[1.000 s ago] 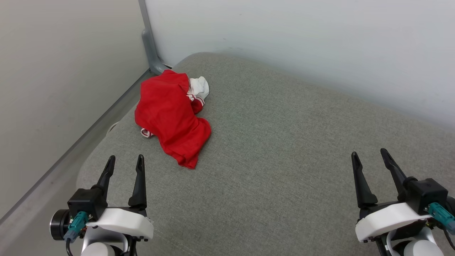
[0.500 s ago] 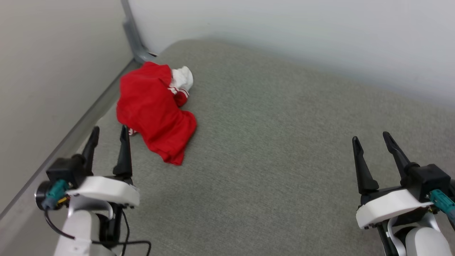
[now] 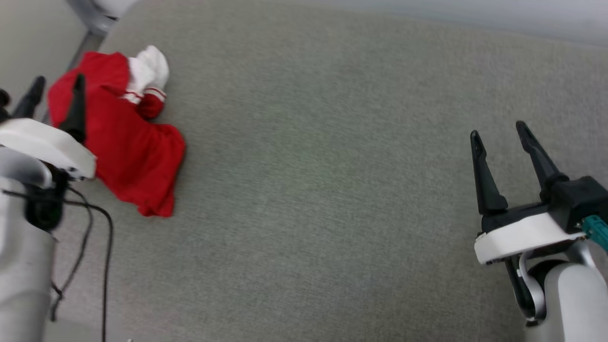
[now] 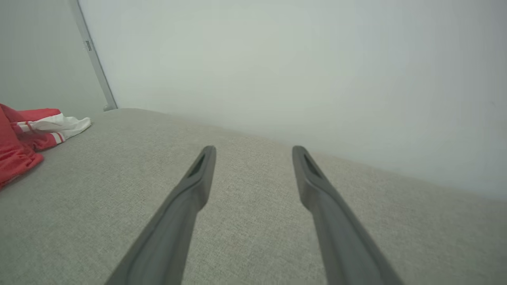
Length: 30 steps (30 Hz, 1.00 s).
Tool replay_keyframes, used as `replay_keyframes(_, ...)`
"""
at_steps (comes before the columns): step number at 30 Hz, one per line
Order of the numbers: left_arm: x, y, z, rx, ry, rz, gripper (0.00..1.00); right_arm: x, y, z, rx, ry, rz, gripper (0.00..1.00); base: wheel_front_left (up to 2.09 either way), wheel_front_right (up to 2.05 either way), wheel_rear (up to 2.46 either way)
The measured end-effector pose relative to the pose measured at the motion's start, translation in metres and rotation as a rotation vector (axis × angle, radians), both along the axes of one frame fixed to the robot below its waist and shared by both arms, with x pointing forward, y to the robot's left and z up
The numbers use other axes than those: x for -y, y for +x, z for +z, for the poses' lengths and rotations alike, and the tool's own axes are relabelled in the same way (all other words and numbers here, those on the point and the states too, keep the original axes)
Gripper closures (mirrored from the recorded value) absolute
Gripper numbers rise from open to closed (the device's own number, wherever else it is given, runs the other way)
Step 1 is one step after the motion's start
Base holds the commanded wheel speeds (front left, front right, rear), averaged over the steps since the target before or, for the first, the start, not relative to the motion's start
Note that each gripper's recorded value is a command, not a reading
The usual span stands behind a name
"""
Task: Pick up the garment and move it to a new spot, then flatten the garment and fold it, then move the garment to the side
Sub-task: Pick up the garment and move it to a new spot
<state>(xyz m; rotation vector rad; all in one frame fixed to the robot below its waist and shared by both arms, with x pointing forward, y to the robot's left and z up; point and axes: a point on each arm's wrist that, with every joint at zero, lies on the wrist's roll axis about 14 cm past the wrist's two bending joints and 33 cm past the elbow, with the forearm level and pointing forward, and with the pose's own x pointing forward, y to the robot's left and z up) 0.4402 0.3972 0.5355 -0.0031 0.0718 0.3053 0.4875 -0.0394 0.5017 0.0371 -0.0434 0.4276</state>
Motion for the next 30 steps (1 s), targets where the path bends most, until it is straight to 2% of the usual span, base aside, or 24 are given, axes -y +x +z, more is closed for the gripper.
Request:
replay_keyframes(5, -0.022, 0.029, -0.031, -0.221, -0.070, 0.015, 0.00, 0.021, 0.015, -0.019, -0.022, -0.010, -0.058, 0.00, 0.00, 0.00, 0.00)
replay_keyframes(10, -0.047, 0.028, -0.081, -0.481, -0.146, 0.085, 0.00, 0.037, 0.024, -0.039, -0.048, -0.016, -0.097, 0.00, 0.00, 0.00, 0.00)
replay_keyframes(17, -0.033, 0.015, -0.155, -0.783, -0.316, 0.104, 0.00, 0.056, 0.030, -0.065, -0.091, -0.034, -0.143, 0.00, 0.00, 0.00, 0.00)
replay_keyframes(23, -0.026, 0.004, -0.183, -0.899, -0.407, 0.115, 0.00, 0.062, 0.033, -0.076, -0.110, -0.041, -0.156, 0.00, 0.00, 0.00, 0.00)
replay_keyframes(24, -0.025, 0.003, -0.186, -0.906, -0.414, 0.118, 0.17, 0.062, 0.033, -0.076, -0.110, -0.042, -0.156, 0.00, 0.00, 0.00, 0.00)
replay_keyframes(25, -0.025, 0.003, -0.187, -0.910, -0.416, 0.118, 0.52, 0.062, 0.034, -0.075, -0.109, -0.042, -0.157, 0.00, 0.00, 0.00, 0.00)
replay_keyframes(26, -0.025, 0.002, -0.188, -0.913, -0.417, 0.119, 1.00, 0.063, 0.034, -0.074, -0.106, -0.043, -0.158, 0.00, 0.00, 0.00, 0.00)
replay_keyframes(30, -0.021, 0.002, -0.188, -0.911, -0.403, 0.108, 1.00, 0.064, 0.035, -0.065, -0.082, -0.048, -0.162, 0.00, 0.00, 0.00, 0.00)
